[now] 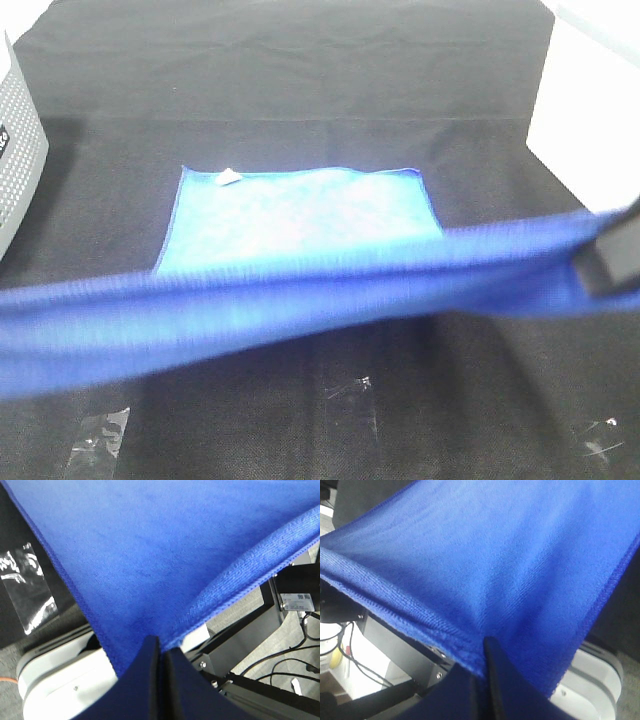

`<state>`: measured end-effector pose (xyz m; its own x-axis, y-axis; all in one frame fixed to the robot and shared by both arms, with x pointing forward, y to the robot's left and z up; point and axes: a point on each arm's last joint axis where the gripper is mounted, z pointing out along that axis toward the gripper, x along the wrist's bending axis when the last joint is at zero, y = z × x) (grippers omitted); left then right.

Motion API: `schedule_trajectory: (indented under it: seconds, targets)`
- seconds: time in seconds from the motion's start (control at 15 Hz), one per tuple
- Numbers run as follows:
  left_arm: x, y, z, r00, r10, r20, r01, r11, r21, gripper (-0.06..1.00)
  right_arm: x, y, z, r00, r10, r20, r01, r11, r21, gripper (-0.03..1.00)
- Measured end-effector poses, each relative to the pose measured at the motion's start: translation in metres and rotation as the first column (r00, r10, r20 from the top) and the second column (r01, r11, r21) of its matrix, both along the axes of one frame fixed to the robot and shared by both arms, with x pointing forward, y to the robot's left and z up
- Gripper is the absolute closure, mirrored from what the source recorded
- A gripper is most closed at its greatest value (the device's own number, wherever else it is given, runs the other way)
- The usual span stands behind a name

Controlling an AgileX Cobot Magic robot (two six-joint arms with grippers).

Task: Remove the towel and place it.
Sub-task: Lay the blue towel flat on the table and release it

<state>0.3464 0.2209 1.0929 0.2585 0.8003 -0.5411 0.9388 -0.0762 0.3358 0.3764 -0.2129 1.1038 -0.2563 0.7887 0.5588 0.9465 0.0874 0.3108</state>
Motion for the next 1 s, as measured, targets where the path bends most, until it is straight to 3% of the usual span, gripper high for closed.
schedule_trajectory:
  seconds: [0.2, 0.33, 0.73, 0.87, 1.0]
  targets:
    - [-0.002, 0.0, -0.019, 0.998, 0.002, -0.069, -0.001, 1.0, 0.01, 0.94, -0.002, 0.0, -0.015, 0.998, -0.001, -0.06, 0.0, 1.0, -0.004, 0.96]
    - [0.005, -0.003, -0.05, 0.977, -0.017, -0.211, 0.026, 0.999, 0.042, 0.94, 0.0, 0.001, -0.043, 0.984, -0.002, -0.179, -0.004, 1.0, -0.031, 0.96]
    - [0.025, -0.01, -0.08, 0.928, -0.037, -0.37, 0.072, 0.994, 0.083, 0.94, -0.016, -0.002, -0.093, 0.929, -0.011, -0.371, -0.015, 0.998, -0.067, 0.96]
    - [0.029, -0.017, -0.091, 0.906, -0.074, -0.416, 0.126, 0.987, 0.099, 0.94, -0.022, -0.003, -0.103, 0.915, -0.016, -0.404, -0.016, 0.997, -0.074, 0.96]
    - [0.028, -0.032, -0.104, 0.881, -0.146, -0.45, 0.232, 0.963, 0.14, 0.94, -0.025, -0.005, -0.109, 0.907, -0.018, -0.422, -0.023, 0.995, -0.092, 0.96]
